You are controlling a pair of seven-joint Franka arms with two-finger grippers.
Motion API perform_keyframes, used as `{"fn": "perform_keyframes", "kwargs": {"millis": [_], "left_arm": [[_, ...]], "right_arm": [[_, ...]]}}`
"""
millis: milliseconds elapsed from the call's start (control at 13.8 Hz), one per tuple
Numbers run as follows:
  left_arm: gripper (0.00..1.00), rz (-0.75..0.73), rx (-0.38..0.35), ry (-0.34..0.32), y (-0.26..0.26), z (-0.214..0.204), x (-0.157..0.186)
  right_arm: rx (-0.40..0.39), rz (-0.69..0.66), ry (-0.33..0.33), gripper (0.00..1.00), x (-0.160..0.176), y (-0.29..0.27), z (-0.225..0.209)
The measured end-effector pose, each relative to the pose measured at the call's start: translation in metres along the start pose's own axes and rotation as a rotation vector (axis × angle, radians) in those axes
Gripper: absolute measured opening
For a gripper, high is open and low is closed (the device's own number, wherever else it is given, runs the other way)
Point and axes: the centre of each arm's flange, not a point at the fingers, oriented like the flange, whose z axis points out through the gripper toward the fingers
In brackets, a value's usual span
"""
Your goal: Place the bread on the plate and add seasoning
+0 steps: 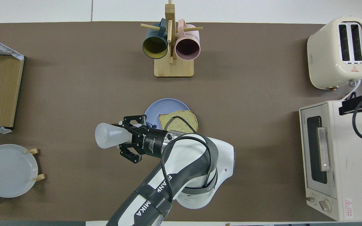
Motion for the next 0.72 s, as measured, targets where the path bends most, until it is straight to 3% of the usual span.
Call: {"fn": "perform_keyframes", "kwargs": {"millis": [434,724], "left_arm": [[0.46,-0.002,0.024,-0.006,0.010,-0.022,-0.005],[0.46,-0.004,0.059,0.039,0.022,-0.059,-0.007]], "right_arm": [[0.000,0.000,0.000,1.00,0.000,0.000,0.000],[0.000,0.000,0.000,1.00,0.000,0.000,0.000]]}}
